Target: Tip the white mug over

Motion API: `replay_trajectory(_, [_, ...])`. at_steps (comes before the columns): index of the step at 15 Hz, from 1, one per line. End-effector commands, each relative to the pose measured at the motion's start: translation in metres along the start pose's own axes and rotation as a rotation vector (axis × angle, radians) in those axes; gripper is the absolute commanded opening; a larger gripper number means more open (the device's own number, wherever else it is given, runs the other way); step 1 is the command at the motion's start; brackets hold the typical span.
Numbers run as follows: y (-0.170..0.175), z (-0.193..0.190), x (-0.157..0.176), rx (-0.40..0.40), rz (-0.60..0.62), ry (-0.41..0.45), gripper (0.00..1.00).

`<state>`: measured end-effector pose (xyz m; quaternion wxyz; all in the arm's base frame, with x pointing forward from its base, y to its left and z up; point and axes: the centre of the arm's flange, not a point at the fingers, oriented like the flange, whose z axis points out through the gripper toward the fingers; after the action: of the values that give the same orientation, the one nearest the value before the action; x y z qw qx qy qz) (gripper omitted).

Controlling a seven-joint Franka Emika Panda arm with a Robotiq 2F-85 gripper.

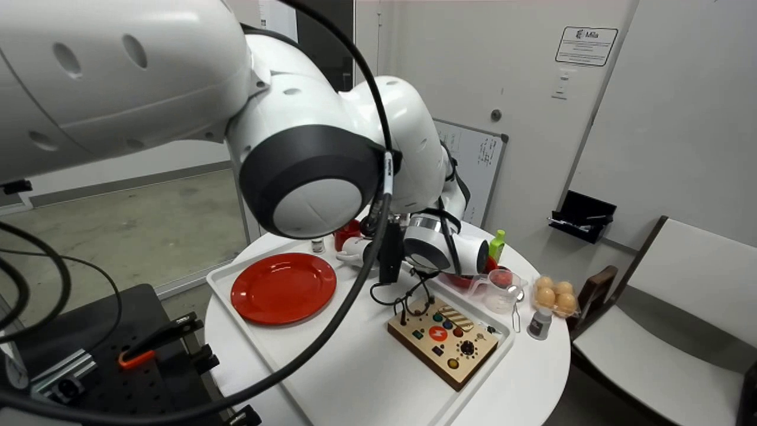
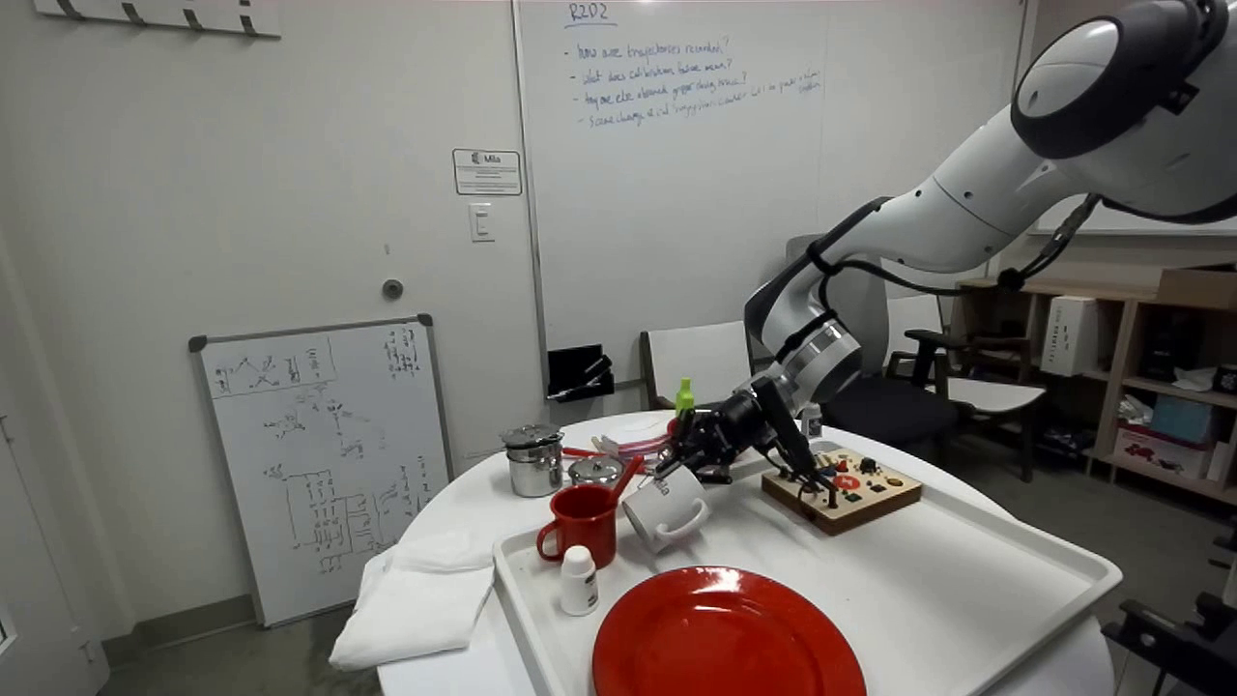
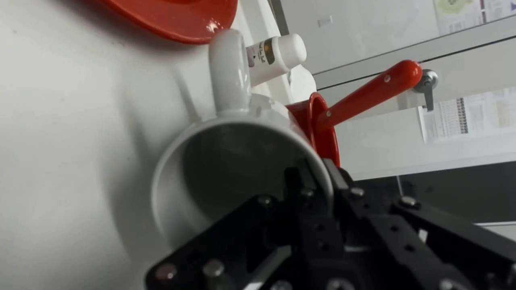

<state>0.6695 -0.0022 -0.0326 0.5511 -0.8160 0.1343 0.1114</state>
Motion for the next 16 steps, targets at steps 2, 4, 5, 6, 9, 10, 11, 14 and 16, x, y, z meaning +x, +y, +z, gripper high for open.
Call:
replay_trajectory(2, [0.033,0.012,0.007,0.055,0.022,0.023,0.02])
replay_trajectory(4, [0.034,0.010,0.006,0.062,0.035,0.032,0.36])
replay_trajectory(5, [0.038,0.009,0.005,0.048,0.042,0.037,0.41])
replay_trajectory(6, [0.042,0.009,0.005,0.039,0.047,0.039,0.51])
replay_trajectory(9, [0.041,0.011,0.003,0.022,0.049,0.047,0.73])
replay_trajectory(10, [0.039,0.011,0.003,0.014,0.048,0.053,0.79])
replay_trajectory(11, [0.036,0.011,0.003,0.002,0.047,0.061,0.88])
replay_trajectory(14, [0.027,0.007,-0.001,-0.049,0.043,0.098,1.00])
replay_trajectory(16, [0.018,0.005,-0.003,-0.084,0.032,0.130,1.00])
